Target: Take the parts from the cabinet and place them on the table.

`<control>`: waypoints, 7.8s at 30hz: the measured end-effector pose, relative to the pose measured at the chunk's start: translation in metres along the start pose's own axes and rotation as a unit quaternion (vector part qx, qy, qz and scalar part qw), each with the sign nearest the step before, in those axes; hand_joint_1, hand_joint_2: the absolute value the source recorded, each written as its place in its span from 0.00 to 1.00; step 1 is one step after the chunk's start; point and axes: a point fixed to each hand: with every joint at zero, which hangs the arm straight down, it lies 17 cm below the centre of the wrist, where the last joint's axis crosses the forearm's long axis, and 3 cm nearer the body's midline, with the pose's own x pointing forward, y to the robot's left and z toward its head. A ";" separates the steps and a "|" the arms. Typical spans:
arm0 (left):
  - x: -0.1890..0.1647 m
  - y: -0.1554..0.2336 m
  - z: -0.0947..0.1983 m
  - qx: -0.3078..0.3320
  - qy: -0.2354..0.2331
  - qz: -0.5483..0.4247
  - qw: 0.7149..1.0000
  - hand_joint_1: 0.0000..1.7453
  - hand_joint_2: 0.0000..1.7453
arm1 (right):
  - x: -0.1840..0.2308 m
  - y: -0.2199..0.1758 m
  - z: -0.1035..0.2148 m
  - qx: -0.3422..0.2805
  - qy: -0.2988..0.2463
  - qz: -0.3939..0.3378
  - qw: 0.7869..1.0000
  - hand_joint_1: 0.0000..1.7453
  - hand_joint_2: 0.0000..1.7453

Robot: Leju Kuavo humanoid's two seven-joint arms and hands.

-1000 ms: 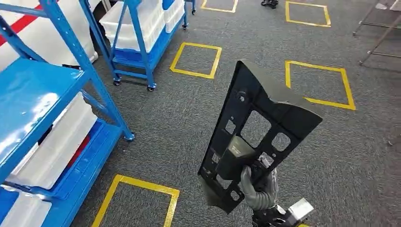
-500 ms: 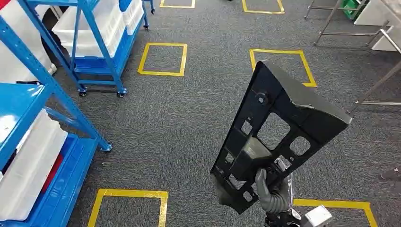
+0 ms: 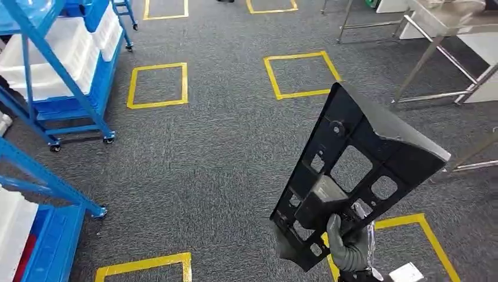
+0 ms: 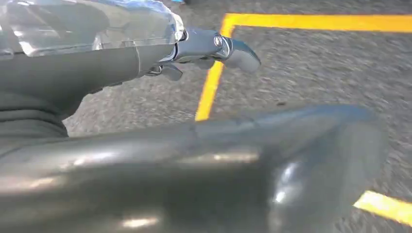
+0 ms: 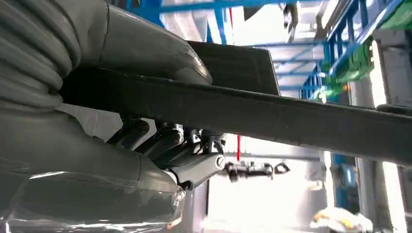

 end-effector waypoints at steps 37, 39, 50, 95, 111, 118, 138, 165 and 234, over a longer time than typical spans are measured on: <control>0.019 -0.006 -0.003 -0.027 -0.033 0.027 0.999 0.00 0.00 | 0.005 -0.002 -0.003 0.002 -0.009 0.014 1.000 1.00 1.00; 0.016 -0.005 -0.003 -0.026 -0.026 0.028 0.999 0.00 0.00 | 0.005 -0.002 -0.004 0.004 -0.010 0.014 1.000 1.00 1.00; 0.015 -0.006 -0.003 -0.026 -0.021 0.034 0.999 0.00 0.00 | 0.003 -0.001 -0.003 0.004 -0.008 0.015 1.000 1.00 1.00; 0.023 -0.019 -0.003 -0.069 -0.028 0.032 0.997 0.00 0.00 | -0.026 -0.013 -0.011 -0.020 0.046 0.135 0.990 1.00 1.00; 0.026 -0.029 0.001 -0.095 -0.033 0.022 0.995 0.00 0.00 | -0.006 -0.044 -0.073 -0.021 0.005 0.217 0.976 1.00 1.00; 0.026 -0.027 -0.001 -0.094 -0.028 0.021 0.995 0.00 0.00 | -0.010 -0.048 -0.114 0.007 0.006 0.252 0.968 1.00 1.00; 0.023 -0.023 -0.003 -0.094 -0.024 0.021 0.995 0.00 0.00 | -0.037 -0.057 -0.173 0.045 0.034 0.326 0.944 1.00 1.00; 0.026 -0.024 -0.005 -0.119 -0.031 0.003 0.992 0.00 0.00 | -0.042 -0.097 -0.154 0.041 0.059 0.393 0.917 1.00 1.00; 0.027 -0.026 -0.004 -0.113 -0.032 0.001 0.993 0.00 0.00 | -0.021 -0.022 -0.322 0.124 0.025 0.406 0.905 1.00 1.00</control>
